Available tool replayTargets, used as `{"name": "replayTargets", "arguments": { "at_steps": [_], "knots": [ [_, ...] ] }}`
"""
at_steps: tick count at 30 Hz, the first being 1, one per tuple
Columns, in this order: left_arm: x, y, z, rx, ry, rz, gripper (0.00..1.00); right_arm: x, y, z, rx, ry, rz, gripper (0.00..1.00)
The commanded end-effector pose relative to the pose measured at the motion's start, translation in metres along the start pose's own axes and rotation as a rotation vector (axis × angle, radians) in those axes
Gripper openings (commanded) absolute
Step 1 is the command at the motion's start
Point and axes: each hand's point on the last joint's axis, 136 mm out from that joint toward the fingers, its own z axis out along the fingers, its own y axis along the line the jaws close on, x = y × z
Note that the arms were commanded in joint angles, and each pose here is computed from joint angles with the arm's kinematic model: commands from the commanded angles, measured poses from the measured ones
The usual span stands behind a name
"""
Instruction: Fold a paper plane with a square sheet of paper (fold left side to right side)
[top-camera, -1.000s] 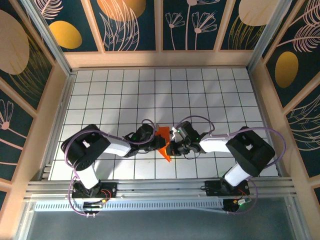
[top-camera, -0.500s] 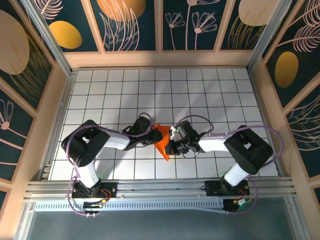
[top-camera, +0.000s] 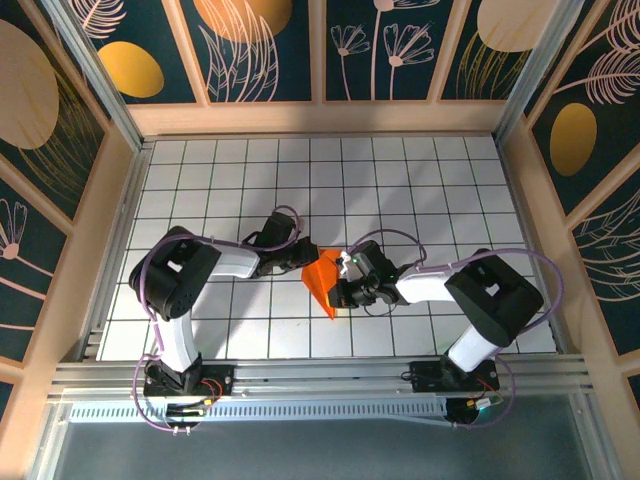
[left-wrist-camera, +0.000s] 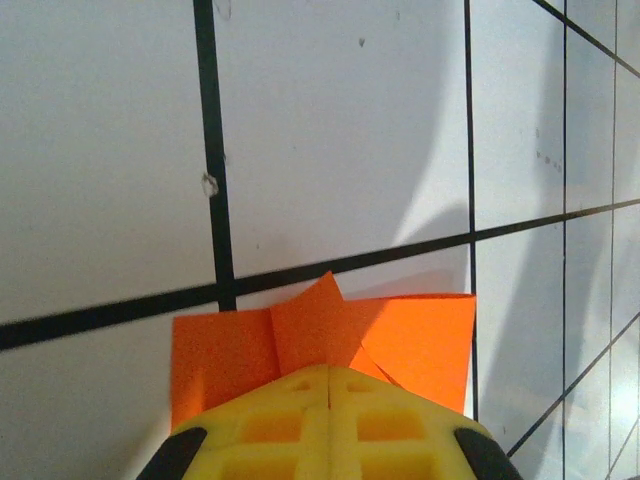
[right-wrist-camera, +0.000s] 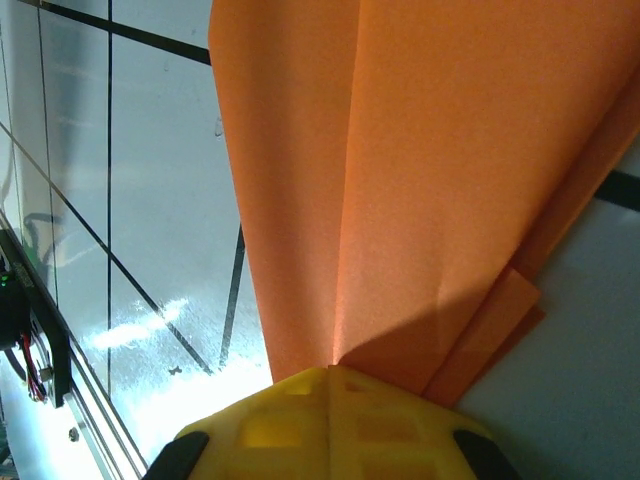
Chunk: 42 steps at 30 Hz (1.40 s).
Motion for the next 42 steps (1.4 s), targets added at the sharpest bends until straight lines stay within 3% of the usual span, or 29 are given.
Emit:
{"name": "replayTargets", "arguments": {
  "at_steps": [1, 16, 20, 26, 31, 35, 42],
  "knots": [
    [-0.029, 0.055, 0.000, -0.172, -0.095, -0.014, 0.01, 0.077, -0.076, -0.003, 0.267, 0.216, 0.145, 0.00],
    [-0.073, 0.053, -0.015, -0.199, -0.128, 0.052, 0.00, 0.063, -0.067, -0.010, 0.217, 0.201, 0.107, 0.00],
    [-0.063, 0.036, -0.041, -0.129, -0.163, 0.068, 0.00, 0.055, -0.064, -0.014, 0.204, 0.179, 0.096, 0.00],
    [-0.014, -0.026, -0.067, 0.091, -0.122, 0.145, 0.00, 0.048, -0.062, -0.018, 0.185, 0.174, 0.075, 0.00],
    [0.022, -0.061, -0.051, 0.238, -0.039, 0.151, 0.00, 0.045, -0.062, -0.019, 0.183, 0.163, 0.074, 0.00],
    [0.027, -0.070, -0.033, 0.248, -0.010, 0.164, 0.00, 0.045, -0.065, -0.019, 0.192, 0.163, 0.076, 0.00],
    [0.034, -0.055, -0.005, 0.214, 0.045, 0.158, 0.00, 0.046, -0.066, -0.017, 0.185, 0.166, 0.085, 0.00]
  ]
}}
